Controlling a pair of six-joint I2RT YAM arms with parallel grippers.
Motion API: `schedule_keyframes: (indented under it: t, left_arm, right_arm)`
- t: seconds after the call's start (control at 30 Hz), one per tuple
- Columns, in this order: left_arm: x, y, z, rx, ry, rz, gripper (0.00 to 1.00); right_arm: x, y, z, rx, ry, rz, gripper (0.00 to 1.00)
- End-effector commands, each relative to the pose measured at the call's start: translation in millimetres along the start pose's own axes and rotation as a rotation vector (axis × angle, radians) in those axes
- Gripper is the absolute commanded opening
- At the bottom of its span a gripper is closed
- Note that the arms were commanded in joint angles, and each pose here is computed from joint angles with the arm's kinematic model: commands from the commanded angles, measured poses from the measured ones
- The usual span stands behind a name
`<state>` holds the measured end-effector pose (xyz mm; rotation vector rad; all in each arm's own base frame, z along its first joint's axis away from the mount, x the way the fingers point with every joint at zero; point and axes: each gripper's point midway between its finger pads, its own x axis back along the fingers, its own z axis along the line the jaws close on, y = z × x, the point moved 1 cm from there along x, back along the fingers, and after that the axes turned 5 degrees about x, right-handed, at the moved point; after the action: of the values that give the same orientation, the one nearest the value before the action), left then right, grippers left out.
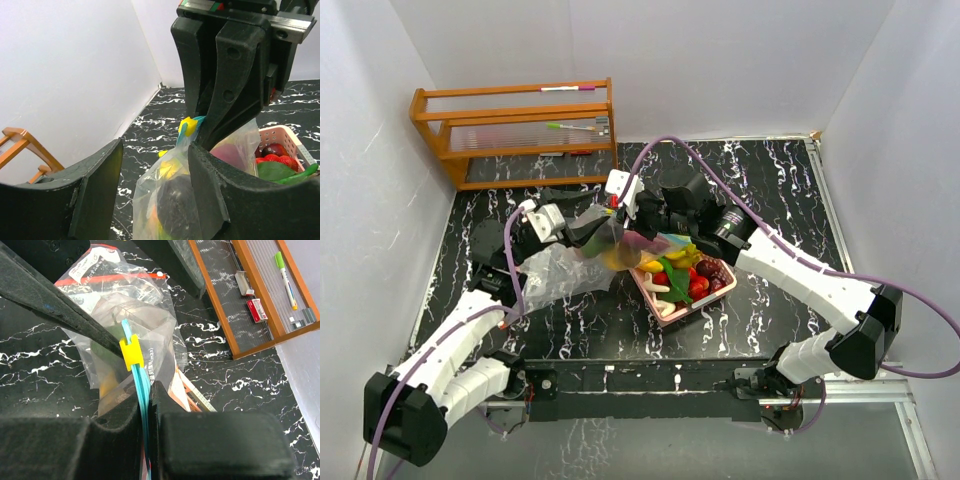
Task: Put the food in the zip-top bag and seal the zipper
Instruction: Zip the zipper food storage bag.
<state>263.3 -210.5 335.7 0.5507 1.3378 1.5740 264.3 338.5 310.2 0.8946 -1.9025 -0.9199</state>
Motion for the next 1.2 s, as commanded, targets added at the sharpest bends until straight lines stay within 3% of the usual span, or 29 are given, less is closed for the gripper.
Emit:
schedule_keyframes:
  t: [0.0, 0.23, 0.53, 0.67, 0.77, 1.07, 1.17]
  left_arm:
    - [-7.3, 30.4, -5.7, -0.020, -0.066, -0.085, 0.51]
    - [-13.1, 30.5, -12.2, 0.024, -0.130, -0.081, 0.33]
    - [-15.7, 21.1, -23.0, 0.045, -0.198, -0.039, 0.25]
    - [-16.9, 15.4, -25.9, 0.054, -0.219, -0.007, 0.08]
    - [-17.4, 13.1, -27.1, 0.064, -0.222, 0.003, 0.01]
    - [-16.4, 7.4, -32.0, 0.060, -0.244, 0.025, 0.00]
    - [-15.9, 5.8, -32.1, 0.055, -0.244, 0.031, 0.09]
  right_arm:
    - [19.4, 39.9, -16.0, 0.039, -0.049, -0.107, 0.08]
    - [21.1, 38.8, -15.9, 0.042, -0.052, -0.102, 0.08]
    - [21.1, 41.4, -16.4, 0.048, -0.048, -0.105, 0.08]
    - [21.5, 42.6, -16.5, 0.050, -0.046, -0.107, 0.08]
    - [22.3, 43.5, -16.8, 0.053, -0.048, -0.109, 0.08]
    - [24.6, 45.7, -18.8, 0.061, -0.053, -0.107, 0.08]
    - [25.1, 46.5, -18.8, 0.062, -0.050, -0.107, 0.08]
